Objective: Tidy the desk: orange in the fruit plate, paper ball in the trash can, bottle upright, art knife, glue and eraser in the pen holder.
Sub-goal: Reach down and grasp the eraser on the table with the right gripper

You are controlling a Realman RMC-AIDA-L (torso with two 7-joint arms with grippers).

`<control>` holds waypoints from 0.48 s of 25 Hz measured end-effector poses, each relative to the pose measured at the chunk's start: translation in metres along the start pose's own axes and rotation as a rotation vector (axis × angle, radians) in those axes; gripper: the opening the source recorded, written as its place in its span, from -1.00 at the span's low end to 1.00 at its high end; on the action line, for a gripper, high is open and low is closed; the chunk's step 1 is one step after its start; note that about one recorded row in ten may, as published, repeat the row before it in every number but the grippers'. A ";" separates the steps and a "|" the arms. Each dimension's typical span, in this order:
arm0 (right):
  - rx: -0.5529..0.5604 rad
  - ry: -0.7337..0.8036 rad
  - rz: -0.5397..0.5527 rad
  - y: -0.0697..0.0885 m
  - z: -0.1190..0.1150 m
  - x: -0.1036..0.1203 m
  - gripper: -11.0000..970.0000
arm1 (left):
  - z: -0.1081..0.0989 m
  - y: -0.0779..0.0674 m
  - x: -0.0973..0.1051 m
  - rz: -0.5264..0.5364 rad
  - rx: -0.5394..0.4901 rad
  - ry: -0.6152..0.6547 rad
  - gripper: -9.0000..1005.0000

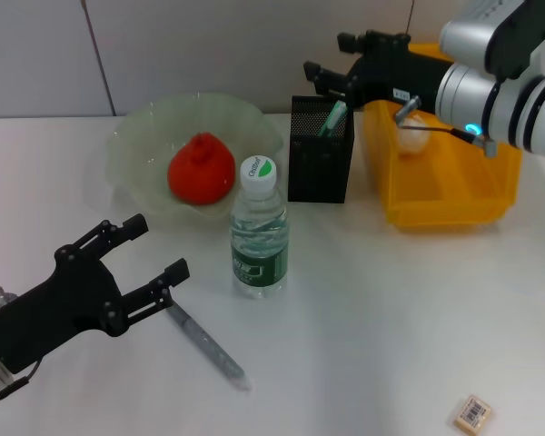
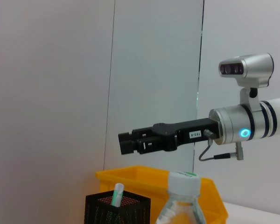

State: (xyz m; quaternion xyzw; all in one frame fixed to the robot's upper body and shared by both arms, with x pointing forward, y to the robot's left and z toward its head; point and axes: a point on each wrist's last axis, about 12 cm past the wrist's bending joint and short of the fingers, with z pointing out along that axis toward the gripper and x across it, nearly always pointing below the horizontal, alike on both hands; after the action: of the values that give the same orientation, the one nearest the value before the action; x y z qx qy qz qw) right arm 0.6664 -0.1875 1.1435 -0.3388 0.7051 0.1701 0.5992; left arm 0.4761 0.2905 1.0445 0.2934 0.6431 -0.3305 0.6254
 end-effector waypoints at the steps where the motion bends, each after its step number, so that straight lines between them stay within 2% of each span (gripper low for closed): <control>1: -0.001 -0.013 -0.001 -0.001 -0.002 -0.002 0.08 | 0.000 0.000 0.000 0.000 0.001 -0.002 0.65; 9: -0.035 -0.141 0.013 -0.002 -0.026 -0.015 0.54 | -0.002 0.000 -0.001 0.000 0.000 -0.009 0.65; 12: -0.062 -0.186 0.024 -0.002 -0.036 -0.016 0.56 | -0.002 0.000 -0.001 0.000 0.001 -0.011 0.65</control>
State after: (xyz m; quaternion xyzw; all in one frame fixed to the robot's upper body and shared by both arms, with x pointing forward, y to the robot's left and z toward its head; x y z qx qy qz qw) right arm 0.6423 -0.2084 1.1674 -0.3315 0.6450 0.2294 0.6492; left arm 0.4747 0.2922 1.0458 0.2922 0.6394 -0.3324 0.6287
